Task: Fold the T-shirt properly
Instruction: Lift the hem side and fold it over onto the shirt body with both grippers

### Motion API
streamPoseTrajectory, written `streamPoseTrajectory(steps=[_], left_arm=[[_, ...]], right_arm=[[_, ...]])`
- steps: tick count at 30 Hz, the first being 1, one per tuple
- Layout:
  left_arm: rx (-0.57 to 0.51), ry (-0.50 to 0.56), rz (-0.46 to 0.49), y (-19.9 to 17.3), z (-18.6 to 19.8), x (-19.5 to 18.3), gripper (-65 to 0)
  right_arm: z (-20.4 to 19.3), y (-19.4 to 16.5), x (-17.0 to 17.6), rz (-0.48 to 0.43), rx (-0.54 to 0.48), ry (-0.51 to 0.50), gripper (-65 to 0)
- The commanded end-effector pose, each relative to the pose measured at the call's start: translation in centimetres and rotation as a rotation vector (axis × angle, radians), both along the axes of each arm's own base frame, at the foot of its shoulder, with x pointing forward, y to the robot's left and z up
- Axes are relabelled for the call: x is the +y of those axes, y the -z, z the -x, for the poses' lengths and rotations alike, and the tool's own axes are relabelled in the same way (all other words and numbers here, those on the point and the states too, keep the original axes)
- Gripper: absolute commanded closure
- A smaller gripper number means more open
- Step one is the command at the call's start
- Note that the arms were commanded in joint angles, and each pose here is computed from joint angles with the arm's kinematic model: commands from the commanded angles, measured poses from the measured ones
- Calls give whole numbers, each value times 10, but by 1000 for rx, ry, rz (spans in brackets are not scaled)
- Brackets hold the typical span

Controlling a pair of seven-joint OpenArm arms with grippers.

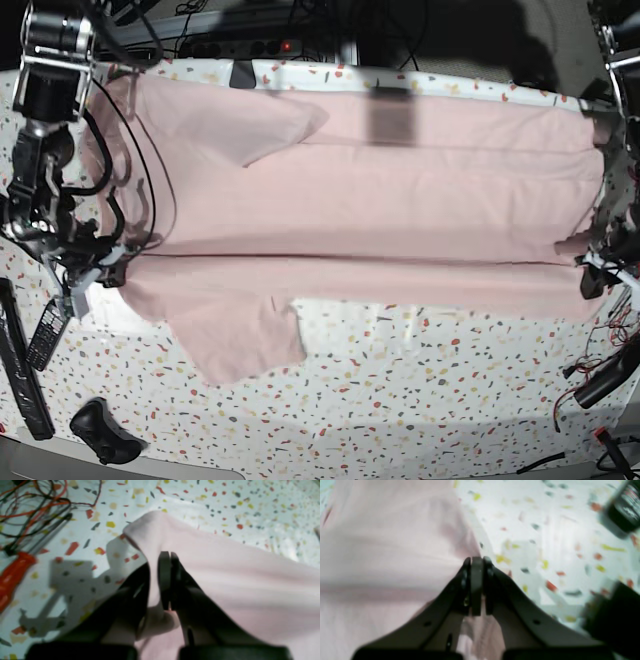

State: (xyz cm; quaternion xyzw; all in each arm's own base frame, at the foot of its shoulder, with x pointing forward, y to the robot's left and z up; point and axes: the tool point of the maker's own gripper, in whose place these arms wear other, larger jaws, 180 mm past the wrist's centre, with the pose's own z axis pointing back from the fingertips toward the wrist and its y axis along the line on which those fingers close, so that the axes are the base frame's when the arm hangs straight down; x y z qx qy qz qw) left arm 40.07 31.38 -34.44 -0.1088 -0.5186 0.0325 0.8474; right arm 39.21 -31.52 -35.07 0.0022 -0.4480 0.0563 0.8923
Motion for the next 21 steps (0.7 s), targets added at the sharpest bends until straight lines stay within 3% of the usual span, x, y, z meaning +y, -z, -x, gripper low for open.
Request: streamPoseTrajectory(steps=[1, 14, 21], left_arm=[[-76, -8, -18, -26, -8, 10, 0], [43, 40, -59, 2, 27, 2, 0], [105, 62, -85, 14, 41, 0, 0]], right_arm=[[-9, -30, -11, 20, -90, 11, 0], [53, -30, -29, 90, -88, 46, 0], [88, -9, -24, 110, -16, 25, 0]])
